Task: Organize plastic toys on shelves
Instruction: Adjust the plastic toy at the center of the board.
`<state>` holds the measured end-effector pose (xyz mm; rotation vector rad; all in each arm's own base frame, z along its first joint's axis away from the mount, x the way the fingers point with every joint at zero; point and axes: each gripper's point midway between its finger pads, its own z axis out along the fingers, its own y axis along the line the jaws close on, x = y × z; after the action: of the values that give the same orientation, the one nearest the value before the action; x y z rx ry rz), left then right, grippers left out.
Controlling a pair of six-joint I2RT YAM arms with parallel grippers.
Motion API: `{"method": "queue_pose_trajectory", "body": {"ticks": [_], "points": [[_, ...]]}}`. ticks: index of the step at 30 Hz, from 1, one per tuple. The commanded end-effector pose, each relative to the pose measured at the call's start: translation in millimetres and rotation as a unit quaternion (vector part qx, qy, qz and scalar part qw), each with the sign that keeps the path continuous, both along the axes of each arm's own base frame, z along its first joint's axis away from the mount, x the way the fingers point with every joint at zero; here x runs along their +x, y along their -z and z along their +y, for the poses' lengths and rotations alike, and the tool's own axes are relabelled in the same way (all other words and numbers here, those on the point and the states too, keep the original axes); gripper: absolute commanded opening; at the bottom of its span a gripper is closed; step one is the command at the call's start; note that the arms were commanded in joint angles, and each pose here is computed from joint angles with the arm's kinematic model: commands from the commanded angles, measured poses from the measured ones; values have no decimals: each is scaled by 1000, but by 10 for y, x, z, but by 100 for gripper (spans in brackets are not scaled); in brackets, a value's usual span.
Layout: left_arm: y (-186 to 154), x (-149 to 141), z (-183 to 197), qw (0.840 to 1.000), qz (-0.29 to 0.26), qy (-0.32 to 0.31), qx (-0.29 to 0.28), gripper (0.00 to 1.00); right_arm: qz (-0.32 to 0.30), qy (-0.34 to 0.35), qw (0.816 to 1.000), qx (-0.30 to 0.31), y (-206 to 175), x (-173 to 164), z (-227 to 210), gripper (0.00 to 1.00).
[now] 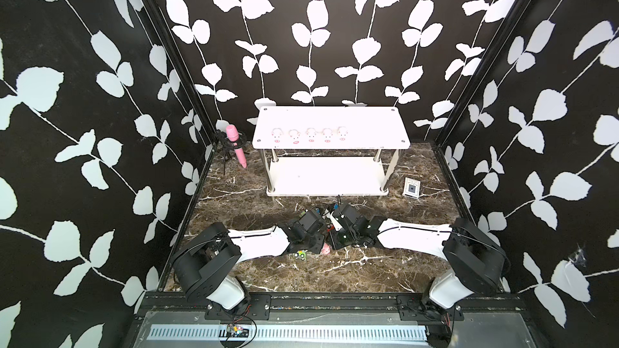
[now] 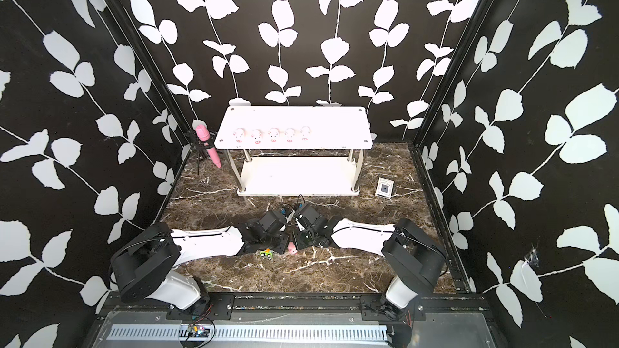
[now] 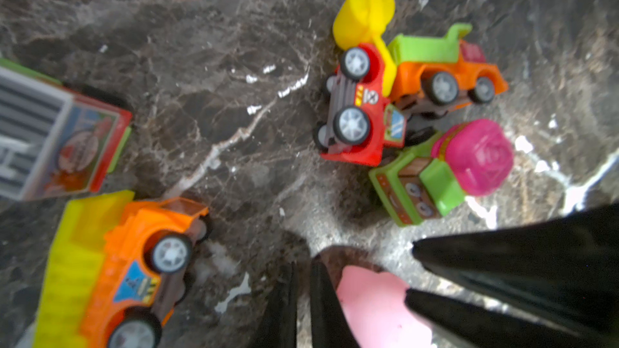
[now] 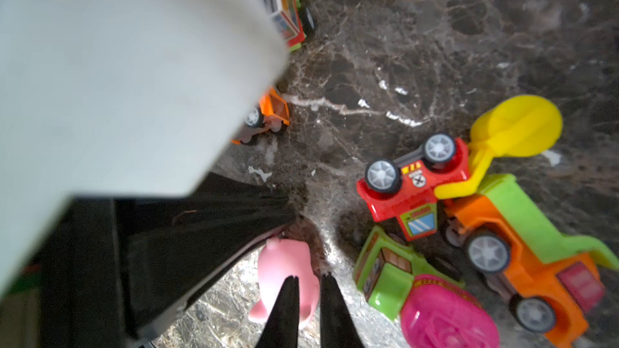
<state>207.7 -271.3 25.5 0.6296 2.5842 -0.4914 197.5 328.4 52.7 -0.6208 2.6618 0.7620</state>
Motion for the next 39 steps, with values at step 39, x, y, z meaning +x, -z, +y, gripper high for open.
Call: {"method": "queue_pose_trajectory", "body": {"ticks": [39], "points": [[36,-116,-103,996,82,7,-24,5,2,7,999,-37,142,-53,-103,14]]}}
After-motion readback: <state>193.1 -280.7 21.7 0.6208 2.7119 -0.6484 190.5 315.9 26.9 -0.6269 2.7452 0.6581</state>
